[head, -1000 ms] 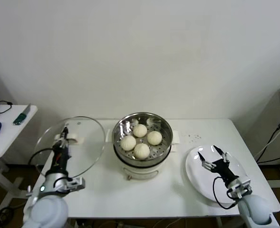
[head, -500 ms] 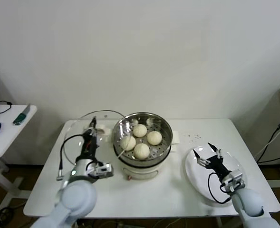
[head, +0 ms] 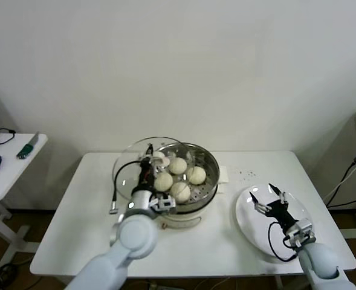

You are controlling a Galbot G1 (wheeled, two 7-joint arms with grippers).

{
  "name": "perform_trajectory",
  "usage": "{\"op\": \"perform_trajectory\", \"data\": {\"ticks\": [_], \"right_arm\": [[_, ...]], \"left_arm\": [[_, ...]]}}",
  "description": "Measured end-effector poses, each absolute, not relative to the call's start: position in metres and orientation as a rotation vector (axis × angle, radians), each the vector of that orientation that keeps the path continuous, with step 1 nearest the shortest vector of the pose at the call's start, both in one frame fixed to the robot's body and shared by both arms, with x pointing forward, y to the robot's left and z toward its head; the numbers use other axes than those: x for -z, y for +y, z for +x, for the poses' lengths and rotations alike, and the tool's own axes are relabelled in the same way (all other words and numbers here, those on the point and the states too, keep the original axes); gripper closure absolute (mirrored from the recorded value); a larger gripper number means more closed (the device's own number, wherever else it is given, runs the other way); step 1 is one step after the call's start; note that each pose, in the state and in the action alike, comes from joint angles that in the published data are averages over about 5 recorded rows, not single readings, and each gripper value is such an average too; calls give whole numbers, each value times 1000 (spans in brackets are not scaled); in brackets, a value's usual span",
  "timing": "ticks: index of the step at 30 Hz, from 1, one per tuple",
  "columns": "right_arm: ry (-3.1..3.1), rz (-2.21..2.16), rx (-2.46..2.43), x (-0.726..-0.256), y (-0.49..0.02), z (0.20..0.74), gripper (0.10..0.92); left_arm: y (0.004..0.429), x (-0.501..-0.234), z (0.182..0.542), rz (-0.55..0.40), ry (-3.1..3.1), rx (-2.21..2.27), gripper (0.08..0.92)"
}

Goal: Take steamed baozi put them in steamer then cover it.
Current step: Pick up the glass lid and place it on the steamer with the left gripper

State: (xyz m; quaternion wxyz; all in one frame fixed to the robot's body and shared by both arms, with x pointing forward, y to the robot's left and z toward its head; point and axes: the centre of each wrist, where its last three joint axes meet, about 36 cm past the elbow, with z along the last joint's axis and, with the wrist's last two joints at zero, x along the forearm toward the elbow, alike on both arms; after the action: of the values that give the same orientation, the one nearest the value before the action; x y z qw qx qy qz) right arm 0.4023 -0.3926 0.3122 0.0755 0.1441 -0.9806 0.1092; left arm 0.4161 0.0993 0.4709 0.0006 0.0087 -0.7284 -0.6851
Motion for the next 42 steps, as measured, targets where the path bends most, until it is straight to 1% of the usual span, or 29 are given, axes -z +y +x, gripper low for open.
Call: {"op": "perform_trajectory", "data": {"ticks": [11, 19, 30, 42], "right_arm": [[-2947, 383, -330, -311, -407, 385, 200], [-2944, 356, -329, -309, -414, 374, 200], [-2941, 337, -328, -307, -420, 370, 200], [-2941, 341, -319, -305, -420, 370, 200]], "left_arm": [[52, -465, 431, 3, -2270, 2162, 849], [28, -461, 443, -6, -2263, 2159, 849], [18, -446, 453, -26, -2224, 2149, 849], [7, -435, 453, -55, -2210, 2145, 849]]}}
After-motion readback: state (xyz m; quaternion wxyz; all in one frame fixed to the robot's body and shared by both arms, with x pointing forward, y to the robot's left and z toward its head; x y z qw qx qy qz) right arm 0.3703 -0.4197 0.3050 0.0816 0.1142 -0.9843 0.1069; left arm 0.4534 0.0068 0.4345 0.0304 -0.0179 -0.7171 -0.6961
